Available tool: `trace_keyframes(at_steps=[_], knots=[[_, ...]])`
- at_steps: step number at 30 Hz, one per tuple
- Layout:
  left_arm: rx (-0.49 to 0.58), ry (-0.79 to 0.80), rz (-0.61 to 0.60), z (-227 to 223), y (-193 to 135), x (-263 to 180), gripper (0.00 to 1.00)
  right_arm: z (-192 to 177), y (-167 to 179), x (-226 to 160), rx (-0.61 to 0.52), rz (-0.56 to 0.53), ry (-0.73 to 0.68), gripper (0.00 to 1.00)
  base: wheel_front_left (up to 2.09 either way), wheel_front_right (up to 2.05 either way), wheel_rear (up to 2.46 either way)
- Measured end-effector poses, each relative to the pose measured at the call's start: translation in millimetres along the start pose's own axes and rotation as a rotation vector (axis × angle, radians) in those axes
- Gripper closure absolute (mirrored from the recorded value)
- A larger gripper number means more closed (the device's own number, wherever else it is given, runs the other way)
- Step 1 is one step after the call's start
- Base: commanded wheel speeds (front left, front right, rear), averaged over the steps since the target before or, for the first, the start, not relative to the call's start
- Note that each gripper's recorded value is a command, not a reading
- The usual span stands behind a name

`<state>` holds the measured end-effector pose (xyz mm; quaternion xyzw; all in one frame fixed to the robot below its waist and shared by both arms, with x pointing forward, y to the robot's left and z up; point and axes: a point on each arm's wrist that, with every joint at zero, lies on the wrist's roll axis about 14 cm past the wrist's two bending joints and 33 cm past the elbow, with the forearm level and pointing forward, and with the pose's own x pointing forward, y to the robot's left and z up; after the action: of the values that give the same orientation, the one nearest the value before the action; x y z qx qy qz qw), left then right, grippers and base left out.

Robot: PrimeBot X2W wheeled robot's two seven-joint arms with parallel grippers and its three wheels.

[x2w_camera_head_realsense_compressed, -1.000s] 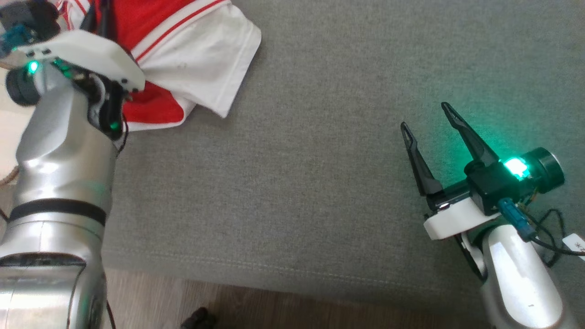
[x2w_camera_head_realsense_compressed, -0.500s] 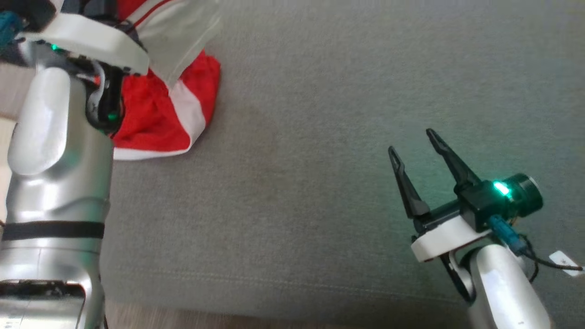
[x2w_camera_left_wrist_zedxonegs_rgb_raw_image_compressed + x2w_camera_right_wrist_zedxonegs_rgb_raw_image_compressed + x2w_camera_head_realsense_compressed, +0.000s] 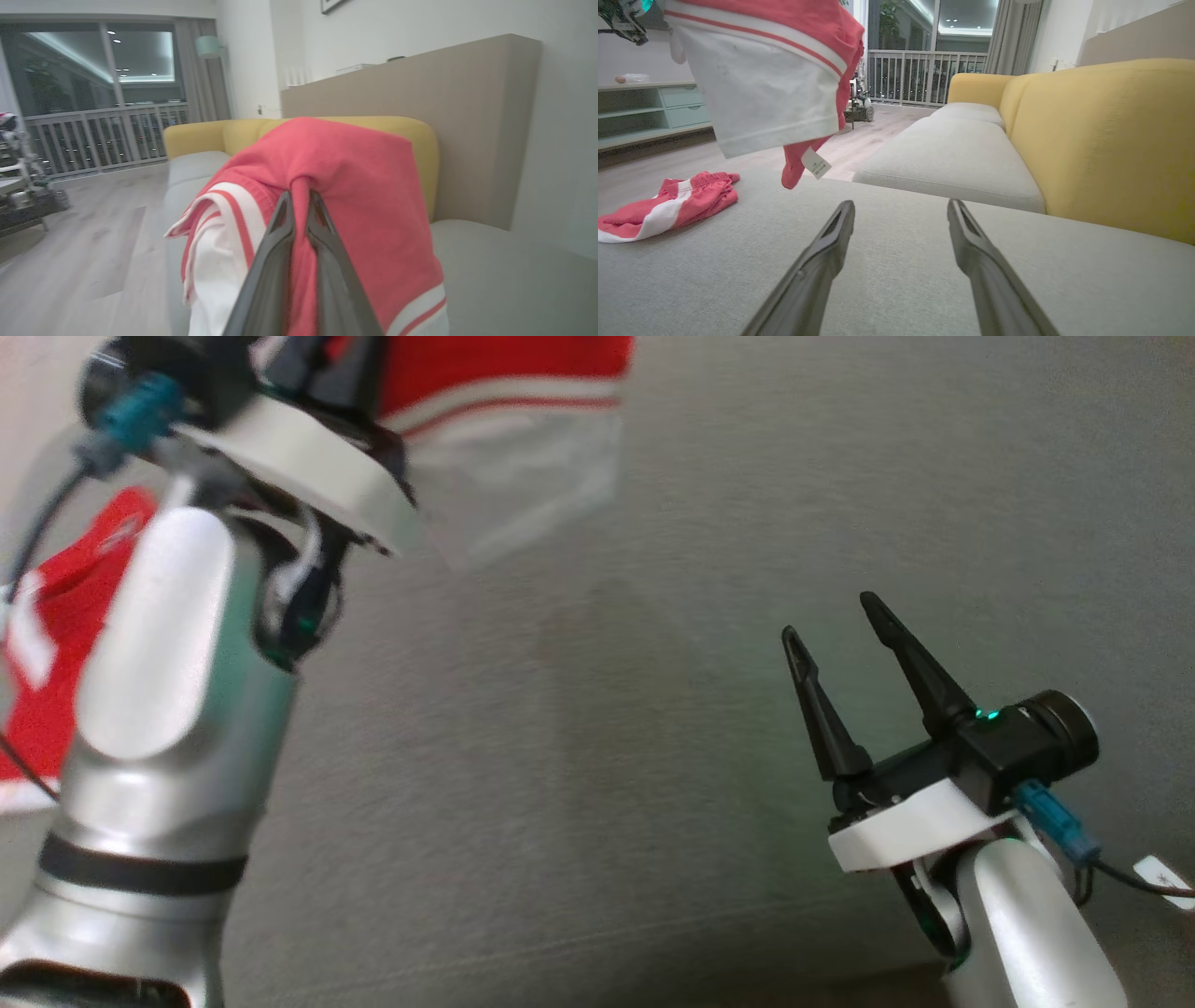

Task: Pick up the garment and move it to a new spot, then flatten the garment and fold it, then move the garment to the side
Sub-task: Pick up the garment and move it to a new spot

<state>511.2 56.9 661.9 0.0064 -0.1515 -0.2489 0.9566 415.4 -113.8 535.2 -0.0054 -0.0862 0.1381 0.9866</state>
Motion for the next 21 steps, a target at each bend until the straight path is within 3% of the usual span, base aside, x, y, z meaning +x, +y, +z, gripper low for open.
trace_keyframes(at_steps=[11, 16, 21], knots=[[-0.12, 0.127, -0.363, -68.6, -142.9, 31.3, 1.0, 9.7, -72.0, -51.7, -0.037, -0.242, 0.017, 0.0, 0.0, 0.0, 0.0], [-0.182, 0.259, -0.442, -131.7, -183.1, 21.7, 1.0, 3.2, -92.2, -69.9, -0.046, -0.319, 0.054, 0.0, 0.0, 0.0, 0.0], [-0.186, 0.392, -0.463, -188.4, -198.1, 0.9, 1.0, -3.3, -99.1, -74.3, -0.053, -0.344, 0.079, 0.0, 0.0, 0.0, 0.0]])
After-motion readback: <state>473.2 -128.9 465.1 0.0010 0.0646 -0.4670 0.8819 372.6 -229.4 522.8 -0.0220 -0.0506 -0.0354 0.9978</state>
